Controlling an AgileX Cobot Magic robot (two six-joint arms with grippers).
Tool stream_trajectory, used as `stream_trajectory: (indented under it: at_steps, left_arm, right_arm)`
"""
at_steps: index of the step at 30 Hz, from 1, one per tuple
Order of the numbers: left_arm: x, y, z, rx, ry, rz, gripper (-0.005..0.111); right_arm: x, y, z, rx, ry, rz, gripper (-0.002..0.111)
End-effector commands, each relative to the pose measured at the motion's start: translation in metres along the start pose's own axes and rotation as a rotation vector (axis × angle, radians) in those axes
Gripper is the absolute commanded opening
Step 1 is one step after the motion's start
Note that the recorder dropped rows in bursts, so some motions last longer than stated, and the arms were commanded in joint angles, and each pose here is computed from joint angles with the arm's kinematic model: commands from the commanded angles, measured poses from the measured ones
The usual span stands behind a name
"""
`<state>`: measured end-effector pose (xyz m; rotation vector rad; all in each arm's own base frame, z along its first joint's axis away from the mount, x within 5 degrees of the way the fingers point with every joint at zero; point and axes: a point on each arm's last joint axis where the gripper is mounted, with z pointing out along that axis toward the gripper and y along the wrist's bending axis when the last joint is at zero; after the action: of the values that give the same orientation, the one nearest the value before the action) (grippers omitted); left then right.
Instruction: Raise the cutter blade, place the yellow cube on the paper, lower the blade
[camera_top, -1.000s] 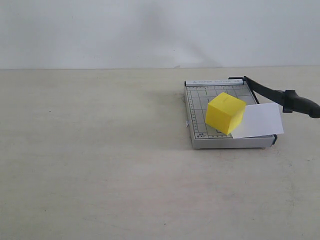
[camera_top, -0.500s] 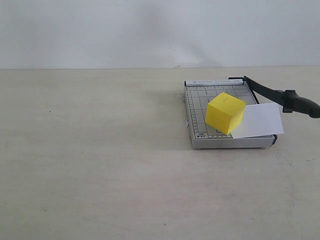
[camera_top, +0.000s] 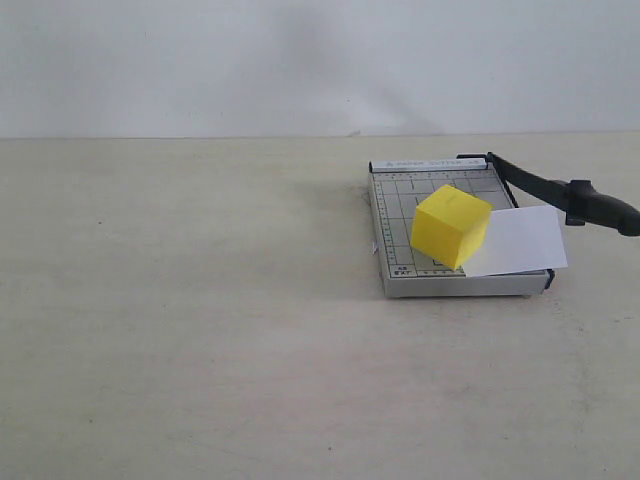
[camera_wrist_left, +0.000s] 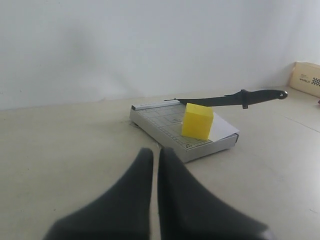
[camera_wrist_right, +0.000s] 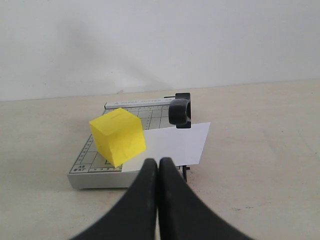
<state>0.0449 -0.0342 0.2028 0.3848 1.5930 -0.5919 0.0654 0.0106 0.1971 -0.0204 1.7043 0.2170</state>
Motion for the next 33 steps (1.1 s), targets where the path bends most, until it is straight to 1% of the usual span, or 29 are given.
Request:
stream_trajectory:
  at_steps: [1,4,8,11,14,19,26,33]
  left_arm:
    - [-0.001,0.001,0.000,-0.006,-0.020,-0.024,0.004]
    - [-0.002,0.002,0.000,-0.023,-0.035,-0.079,0.004]
    - [-0.010,0.003,-0.001,-0.029,-0.123,-0.066,0.004]
    - [-0.012,0.003,-0.001,-0.025,-0.138,-0.074,0.004]
    - [-0.013,0.003,-0.001,-0.025,-0.148,-0.030,0.004]
    - [-0.018,0.002,-0.002,-0.033,-0.208,0.106,0.004]
    - [-0.019,0.002,-0.002,-0.035,-0.217,0.117,0.004]
    - [-0.016,0.002,-0.002,-0.038,-0.186,0.120,0.004]
  right_arm:
    - [-0.001,0.000,0.000,0.001,-0.006,-0.013,0.000]
    - [-0.001,0.000,0.000,0.001,-0.006,-0.013,0.000]
    - [-0.001,0.000,0.000,0.001,-0.006,-0.013,0.000]
    - [-0.001,0.000,0.000,0.001,-0.006,-0.013,0.000]
    - [-0.001,0.000,0.000,0.001,-0.006,-0.013,0.000]
    - [-0.001,0.000,0.000,0.001,-0.006,-0.013,0.000]
    - [-0.001,0.000,0.000,0.001,-0.006,-0.013,0.000]
    - [-0.001,0.000,0.000,0.001,-0.006,-0.013,0.000]
